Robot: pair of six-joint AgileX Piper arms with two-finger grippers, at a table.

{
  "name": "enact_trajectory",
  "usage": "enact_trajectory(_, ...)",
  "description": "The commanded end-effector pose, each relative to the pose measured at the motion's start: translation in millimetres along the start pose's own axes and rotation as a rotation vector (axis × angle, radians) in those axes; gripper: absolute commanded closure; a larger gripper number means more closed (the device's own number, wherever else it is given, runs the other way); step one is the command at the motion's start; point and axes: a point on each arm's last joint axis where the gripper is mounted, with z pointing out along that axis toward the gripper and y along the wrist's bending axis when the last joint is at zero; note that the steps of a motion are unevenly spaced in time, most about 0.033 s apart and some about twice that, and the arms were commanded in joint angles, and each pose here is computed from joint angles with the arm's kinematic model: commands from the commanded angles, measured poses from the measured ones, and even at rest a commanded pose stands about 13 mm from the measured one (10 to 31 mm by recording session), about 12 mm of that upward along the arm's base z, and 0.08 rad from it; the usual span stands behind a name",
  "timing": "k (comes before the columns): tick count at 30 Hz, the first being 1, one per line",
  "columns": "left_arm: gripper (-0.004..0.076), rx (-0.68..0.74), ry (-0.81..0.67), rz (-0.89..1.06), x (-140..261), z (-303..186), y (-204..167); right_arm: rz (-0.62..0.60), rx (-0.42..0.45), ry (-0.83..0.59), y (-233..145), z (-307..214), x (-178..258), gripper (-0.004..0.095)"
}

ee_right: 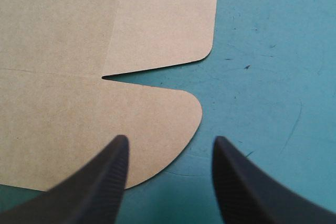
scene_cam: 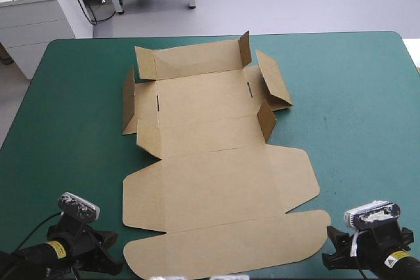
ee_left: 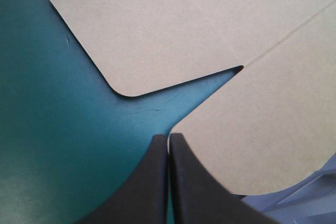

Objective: Fold the box

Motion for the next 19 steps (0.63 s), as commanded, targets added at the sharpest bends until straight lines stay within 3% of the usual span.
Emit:
enact_trajectory(1, 0.0732, 0.016, -0.054, -0.016, -9, -4, -2, -0.010, 0.000, -0.052, 1, -5, -9, 0.0151)
enact_trajectory(8, 0.0732, 0.016, -0.054, -0.013, -9, -4, -2, -0.027, -0.031, -0.004, 4, -21, -22, 0.0139)
enact_trajectory(19, 0.0732, 0.016, -0.054, -0.015, -9, -4, -2, 0.014, -0.145, 0.019, 1, -39, -97, 0.0139)
